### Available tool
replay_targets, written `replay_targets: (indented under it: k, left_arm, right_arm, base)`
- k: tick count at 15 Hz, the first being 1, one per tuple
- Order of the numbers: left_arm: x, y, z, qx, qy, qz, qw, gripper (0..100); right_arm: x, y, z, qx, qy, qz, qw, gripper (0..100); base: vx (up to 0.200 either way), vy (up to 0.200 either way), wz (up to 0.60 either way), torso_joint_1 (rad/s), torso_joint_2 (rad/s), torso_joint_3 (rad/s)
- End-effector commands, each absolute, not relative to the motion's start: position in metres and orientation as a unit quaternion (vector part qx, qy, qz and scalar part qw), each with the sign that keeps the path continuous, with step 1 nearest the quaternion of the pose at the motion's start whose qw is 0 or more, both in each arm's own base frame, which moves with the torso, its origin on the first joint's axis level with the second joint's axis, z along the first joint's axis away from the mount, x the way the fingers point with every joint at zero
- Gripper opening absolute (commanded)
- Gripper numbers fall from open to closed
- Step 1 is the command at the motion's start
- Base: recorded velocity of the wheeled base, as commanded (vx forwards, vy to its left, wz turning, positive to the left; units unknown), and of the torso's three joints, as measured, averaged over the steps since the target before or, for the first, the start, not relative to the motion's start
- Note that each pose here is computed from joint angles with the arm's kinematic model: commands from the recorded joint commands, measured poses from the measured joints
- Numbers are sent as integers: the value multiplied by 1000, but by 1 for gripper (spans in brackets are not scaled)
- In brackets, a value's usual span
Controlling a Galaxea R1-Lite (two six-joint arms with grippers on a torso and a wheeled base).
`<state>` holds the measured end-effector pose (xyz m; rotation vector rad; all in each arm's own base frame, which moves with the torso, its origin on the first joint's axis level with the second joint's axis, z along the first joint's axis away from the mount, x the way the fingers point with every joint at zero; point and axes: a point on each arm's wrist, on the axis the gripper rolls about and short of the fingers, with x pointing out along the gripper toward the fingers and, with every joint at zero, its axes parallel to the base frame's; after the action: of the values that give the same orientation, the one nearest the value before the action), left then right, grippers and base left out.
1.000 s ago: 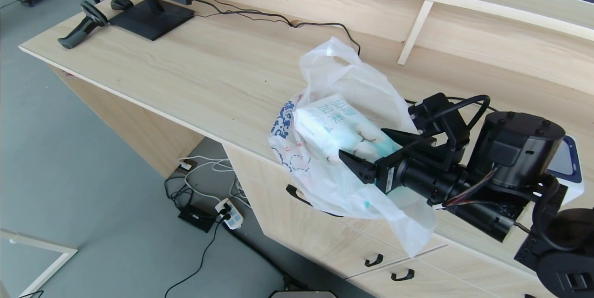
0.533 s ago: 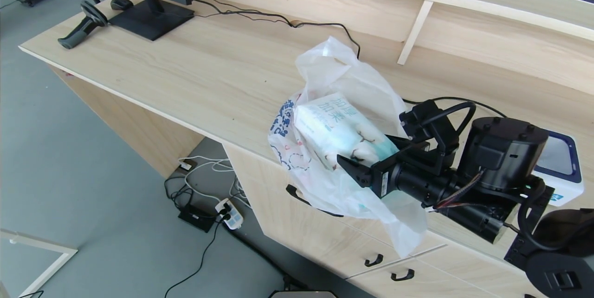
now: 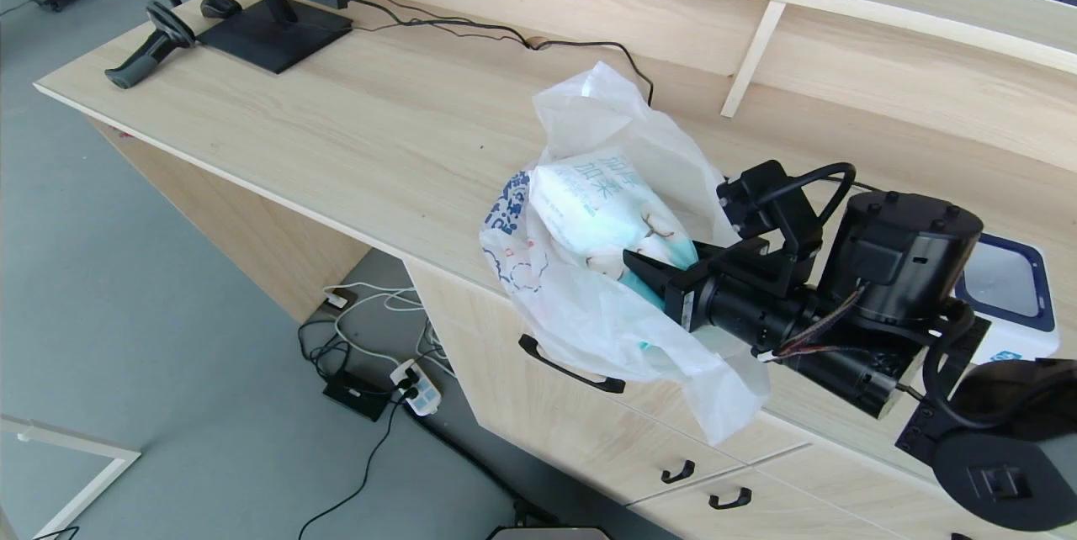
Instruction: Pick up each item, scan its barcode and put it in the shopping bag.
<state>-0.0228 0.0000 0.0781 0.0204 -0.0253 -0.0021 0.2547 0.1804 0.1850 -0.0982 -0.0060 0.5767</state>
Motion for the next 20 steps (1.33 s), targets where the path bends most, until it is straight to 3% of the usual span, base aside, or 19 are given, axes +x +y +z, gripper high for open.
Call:
replay_targets:
  k: [1,10,11,15,20]
  left_arm:
    - [-23,0,78,11,-12,-1,1000,100]
    - [-23,0,78,11,-12,-1,1000,100]
    - [-23,0,78,11,-12,-1,1000,100]
    - [-23,0,78,11,-12,-1,1000,100]
    - [-23,0,78,11,-12,-1,1000,100]
  right_arm:
    - [259,172,190,-50,-13,267,962,0]
    - [272,154,181,-85,-9,220,972,0]
    - [271,153,179,-89,-7,222,971,100]
    - [271,155,184,-81,-27,224,971,100]
    - [245,146,225,-52,-119,235,963,100]
  base:
    - [0,0,0,0,0,0]
    - [0,0,0,0,0,0]
    - [0,0,0,0,0,0]
    - [0,0,0,0,0,0]
    - [0,0,0,0,0,0]
